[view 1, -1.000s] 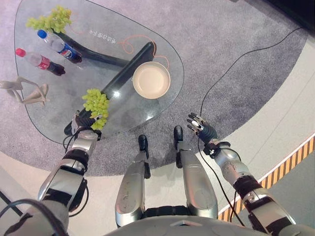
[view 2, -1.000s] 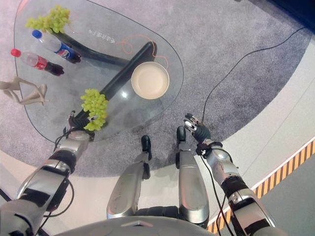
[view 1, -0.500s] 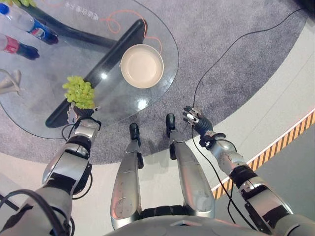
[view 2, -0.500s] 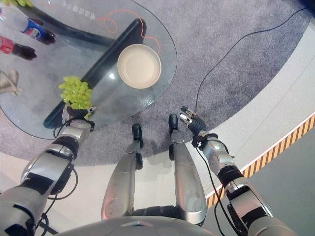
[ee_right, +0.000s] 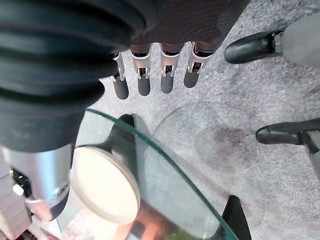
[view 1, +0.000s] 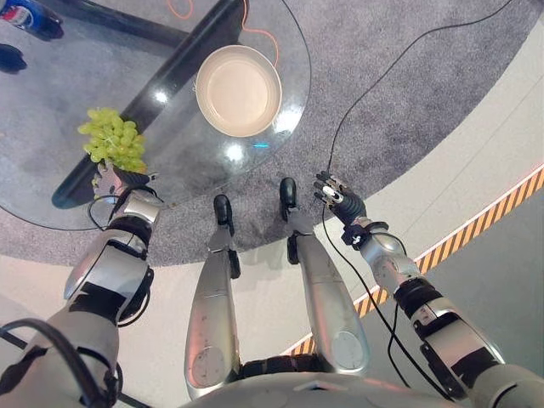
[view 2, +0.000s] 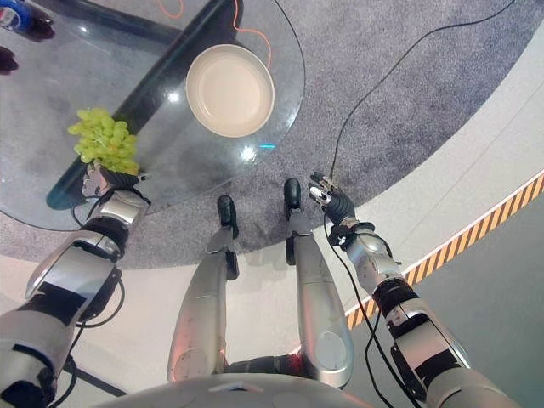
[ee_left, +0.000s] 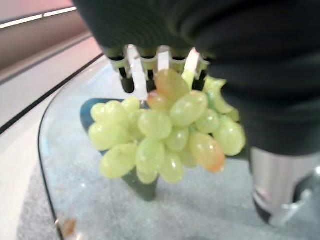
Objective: Pick up fruits into the plate
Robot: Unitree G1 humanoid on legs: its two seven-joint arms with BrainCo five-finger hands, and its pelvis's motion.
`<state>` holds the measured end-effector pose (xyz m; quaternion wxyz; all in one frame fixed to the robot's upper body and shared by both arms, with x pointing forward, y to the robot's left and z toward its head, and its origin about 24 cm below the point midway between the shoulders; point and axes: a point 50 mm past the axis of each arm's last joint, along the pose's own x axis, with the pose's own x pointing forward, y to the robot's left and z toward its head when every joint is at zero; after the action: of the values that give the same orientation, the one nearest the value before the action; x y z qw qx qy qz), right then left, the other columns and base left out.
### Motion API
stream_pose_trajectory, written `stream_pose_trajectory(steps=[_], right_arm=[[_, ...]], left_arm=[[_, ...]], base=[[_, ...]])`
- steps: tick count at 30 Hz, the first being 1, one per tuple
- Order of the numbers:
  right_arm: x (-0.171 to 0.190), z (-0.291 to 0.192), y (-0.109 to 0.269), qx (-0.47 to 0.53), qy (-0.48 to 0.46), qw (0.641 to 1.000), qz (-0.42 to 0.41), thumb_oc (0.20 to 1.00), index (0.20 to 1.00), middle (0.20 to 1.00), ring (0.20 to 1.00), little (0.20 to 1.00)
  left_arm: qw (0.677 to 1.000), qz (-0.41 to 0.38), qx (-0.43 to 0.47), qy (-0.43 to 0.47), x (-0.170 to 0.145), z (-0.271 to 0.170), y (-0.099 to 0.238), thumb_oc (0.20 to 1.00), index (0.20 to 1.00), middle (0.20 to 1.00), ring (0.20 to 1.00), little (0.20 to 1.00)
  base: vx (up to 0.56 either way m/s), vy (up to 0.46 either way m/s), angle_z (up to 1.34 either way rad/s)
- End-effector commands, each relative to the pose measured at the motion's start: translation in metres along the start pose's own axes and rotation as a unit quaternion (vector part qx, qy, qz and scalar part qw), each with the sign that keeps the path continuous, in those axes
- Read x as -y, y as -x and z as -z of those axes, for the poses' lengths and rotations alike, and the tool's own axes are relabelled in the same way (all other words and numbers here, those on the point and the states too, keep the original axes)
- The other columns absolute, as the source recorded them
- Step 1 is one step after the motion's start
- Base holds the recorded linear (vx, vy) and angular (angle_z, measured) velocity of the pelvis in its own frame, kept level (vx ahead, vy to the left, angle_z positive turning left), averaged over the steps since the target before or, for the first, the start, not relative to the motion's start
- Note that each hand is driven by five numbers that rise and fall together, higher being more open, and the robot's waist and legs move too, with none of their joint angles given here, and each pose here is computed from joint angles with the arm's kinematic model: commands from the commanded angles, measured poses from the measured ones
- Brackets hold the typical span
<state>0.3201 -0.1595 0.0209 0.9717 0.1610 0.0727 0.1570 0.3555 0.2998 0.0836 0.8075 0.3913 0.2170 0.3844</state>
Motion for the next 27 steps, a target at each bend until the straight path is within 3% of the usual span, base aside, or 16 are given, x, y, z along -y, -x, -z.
stream_pose_trajectory(steps=[1, 13, 22, 23, 24, 25, 27], right_arm=[[-0.011, 0.004, 0.006, 0.029, -0.03, 0.999, -0.021, 1.0, 1.0, 1.0, 1.0, 1.0], [-0.014, -0.004, 0.006, 0.046, -0.026, 0.998, -0.027, 1.0, 1.0, 1.0, 1.0, 1.0], [-0.019, -0.014, 0.003, 0.061, -0.02, 0.997, -0.037, 1.0, 1.0, 1.0, 1.0, 1.0], [-0.019, -0.015, 0.003, 0.062, -0.019, 0.997, -0.038, 1.0, 1.0, 1.0, 1.0, 1.0], [-0.019, -0.015, 0.004, 0.063, -0.019, 0.997, -0.039, 1.0, 1.0, 1.0, 1.0, 1.0], [-0.019, -0.015, 0.005, 0.064, -0.019, 0.997, -0.041, 1.0, 1.0, 1.0, 1.0, 1.0], [-0.019, -0.015, 0.005, 0.066, -0.02, 0.997, -0.041, 1.0, 1.0, 1.0, 1.0, 1.0]], left_arm=[[0.996, -0.056, -0.022, -0.062, -0.02, 0.023, -0.012, 1.0, 1.0, 1.0, 1.0, 1.0], [0.992, -0.083, -0.069, -0.071, -0.03, 0.034, -0.016, 1.0, 1.0, 1.0, 1.0, 1.0], [0.994, -0.058, -0.084, -0.046, -0.026, 0.033, -0.014, 1.0, 1.0, 1.0, 1.0, 1.0], [0.994, -0.057, -0.085, -0.045, -0.026, 0.033, -0.015, 0.824, 0.824, 0.824, 0.824, 0.824], [0.994, -0.057, -0.085, -0.045, -0.026, 0.033, -0.014, 0.558, 0.558, 0.558, 0.558, 0.558], [0.993, -0.062, -0.084, -0.047, -0.028, 0.032, -0.015, 0.2, 0.2, 0.2, 0.2, 0.2], [0.994, -0.062, -0.082, -0.048, -0.029, 0.031, -0.016, 0.2, 0.2, 0.2, 0.2, 0.2]], base=[[0.0, 0.0, 0.0], [0.0, 0.006, 0.0], [0.0, 0.0, 0.0], [0.0, 0.0, 0.0], [0.0, 0.0, 0.0], [0.0, 0.0, 0.0], [0.0, 0.0, 0.0]])
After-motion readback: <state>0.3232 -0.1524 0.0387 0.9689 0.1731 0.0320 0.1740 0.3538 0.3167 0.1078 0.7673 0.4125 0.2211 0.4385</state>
